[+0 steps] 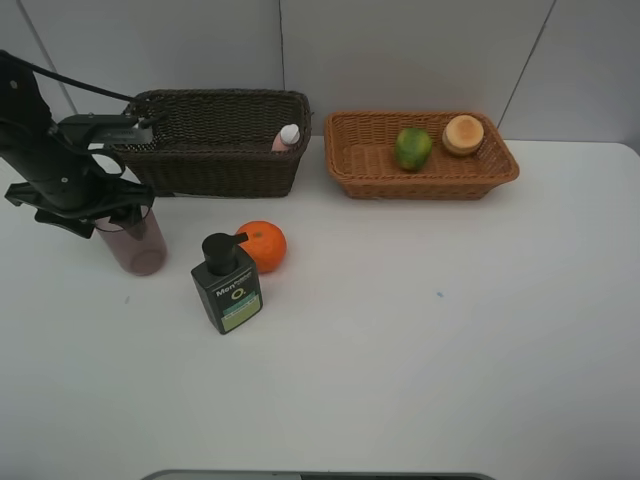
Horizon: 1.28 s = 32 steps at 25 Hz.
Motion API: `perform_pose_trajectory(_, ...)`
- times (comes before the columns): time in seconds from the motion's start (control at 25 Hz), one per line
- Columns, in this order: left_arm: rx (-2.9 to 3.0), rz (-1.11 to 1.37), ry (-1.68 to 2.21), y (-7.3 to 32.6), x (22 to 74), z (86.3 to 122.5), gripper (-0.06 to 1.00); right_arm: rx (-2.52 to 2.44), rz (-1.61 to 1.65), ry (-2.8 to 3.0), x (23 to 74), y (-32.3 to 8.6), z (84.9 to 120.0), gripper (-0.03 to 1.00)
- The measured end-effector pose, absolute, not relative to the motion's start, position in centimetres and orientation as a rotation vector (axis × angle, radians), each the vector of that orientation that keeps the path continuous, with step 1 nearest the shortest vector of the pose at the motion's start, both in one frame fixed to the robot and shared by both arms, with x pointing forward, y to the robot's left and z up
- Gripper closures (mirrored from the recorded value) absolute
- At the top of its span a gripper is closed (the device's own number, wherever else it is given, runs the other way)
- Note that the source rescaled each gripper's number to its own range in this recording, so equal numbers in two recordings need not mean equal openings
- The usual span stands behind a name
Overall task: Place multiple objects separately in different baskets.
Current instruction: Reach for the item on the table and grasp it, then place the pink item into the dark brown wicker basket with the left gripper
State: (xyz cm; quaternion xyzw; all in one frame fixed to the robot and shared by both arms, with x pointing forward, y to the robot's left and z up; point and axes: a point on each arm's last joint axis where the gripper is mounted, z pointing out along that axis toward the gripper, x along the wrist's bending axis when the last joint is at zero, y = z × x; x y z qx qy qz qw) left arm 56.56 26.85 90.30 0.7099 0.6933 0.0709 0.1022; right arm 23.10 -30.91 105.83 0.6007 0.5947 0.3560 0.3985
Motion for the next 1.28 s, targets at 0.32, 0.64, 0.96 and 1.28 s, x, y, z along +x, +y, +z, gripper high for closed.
perform_pose_trajectory(0.32, 2.09, 0.204, 2.054, 26.8, 56.6, 90.2, 0.94, 1.521, 0.901, 1.505, 23.1, -30.9, 105.8, -0.03)
perform_pose_trajectory(0.64, 2.085, 0.203, 2.059, 26.8, 56.6, 90.2, 0.94, 1.521, 0.901, 1.505, 23.1, -30.9, 105.8, -0.03)
perform_pose_trajectory(0.96, 2.062, 0.238, 2.034, 26.8, 56.4, 92.0, 0.94, 1.521, 0.901, 1.505, 23.1, -30.9, 105.8, -0.03)
perform_pose_trajectory(1.28, 2.019, 0.29, 1.989, 26.8, 56.2, 97.8, 0.94, 1.521, 0.901, 1.505, 23.1, -30.9, 105.8, -0.03)
